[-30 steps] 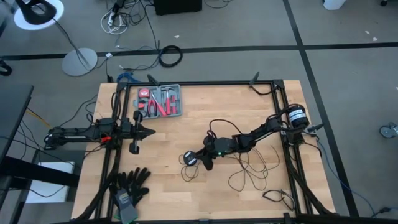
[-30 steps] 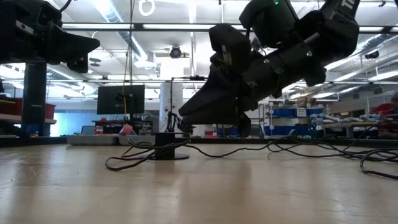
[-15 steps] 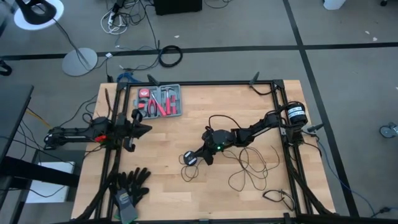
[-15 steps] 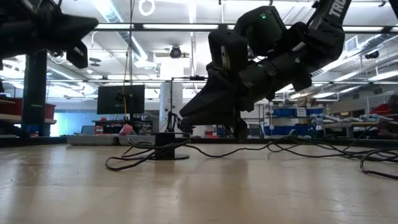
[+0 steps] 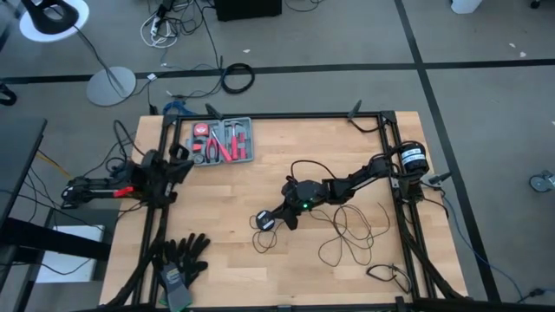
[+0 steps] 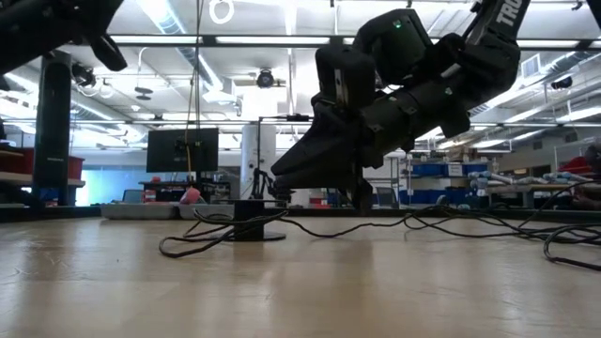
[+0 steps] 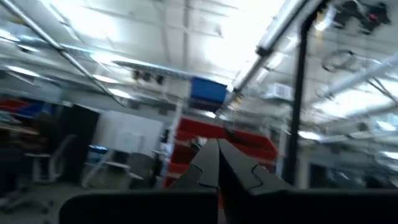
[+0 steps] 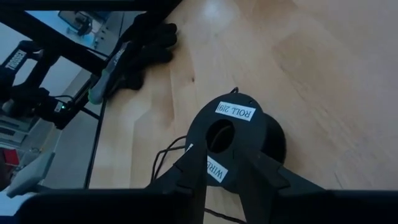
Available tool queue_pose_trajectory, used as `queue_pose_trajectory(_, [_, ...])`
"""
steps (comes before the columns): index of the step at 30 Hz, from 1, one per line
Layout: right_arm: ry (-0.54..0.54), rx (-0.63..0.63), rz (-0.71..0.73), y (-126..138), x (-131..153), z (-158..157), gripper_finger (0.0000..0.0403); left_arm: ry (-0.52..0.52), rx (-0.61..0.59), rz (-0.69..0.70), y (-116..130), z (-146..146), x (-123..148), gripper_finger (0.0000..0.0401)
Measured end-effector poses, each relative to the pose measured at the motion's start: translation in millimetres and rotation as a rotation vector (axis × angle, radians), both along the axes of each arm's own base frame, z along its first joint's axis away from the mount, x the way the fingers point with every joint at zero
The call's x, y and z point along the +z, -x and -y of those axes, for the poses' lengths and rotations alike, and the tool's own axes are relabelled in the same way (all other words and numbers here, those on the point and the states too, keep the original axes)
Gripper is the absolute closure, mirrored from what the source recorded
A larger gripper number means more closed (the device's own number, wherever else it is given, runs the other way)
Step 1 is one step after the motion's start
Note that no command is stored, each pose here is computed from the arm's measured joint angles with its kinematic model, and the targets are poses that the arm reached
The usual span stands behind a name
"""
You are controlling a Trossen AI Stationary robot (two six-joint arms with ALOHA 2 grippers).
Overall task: Coil cords
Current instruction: Coil the black wire onto the spool
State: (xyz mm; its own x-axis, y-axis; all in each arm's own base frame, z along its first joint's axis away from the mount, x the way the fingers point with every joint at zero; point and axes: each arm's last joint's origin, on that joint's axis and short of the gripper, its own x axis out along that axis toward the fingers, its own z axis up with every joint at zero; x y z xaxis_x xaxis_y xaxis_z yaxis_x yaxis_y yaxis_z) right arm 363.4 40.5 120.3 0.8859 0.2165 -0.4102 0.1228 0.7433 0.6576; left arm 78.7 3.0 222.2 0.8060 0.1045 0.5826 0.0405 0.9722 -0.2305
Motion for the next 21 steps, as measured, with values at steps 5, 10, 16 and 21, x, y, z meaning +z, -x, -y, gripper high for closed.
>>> queue_pose_trajectory(5, [0.007, 0.003, 0.002, 0.0, 0.0, 0.0, 0.0326, 0.06, 0.073, 0.009, 1.1, -2.7, 1.7, 0.0396])
queue_pose_trajectory(10, [0.009, 0.003, 0.002, 0.0, 0.0, 0.1, 0.0325, 0.09, 0.072, 0.033, 2.4, -3.2, 3.5, 0.0396])
queue_pose_trajectory(16, [0.009, 0.003, 0.003, 0.0, 0.1, 0.2, 0.0325, 0.141, 0.07, 0.01, 0.9, -4.0, 1.2, 0.0359])
queue_pose_trajectory(21, [0.016, 0.006, 0.005, -0.1, 0.1, 0.3, 0.0325, 0.166, 0.095, -0.039, -1.7, -4.9, -2.9, 0.0289])
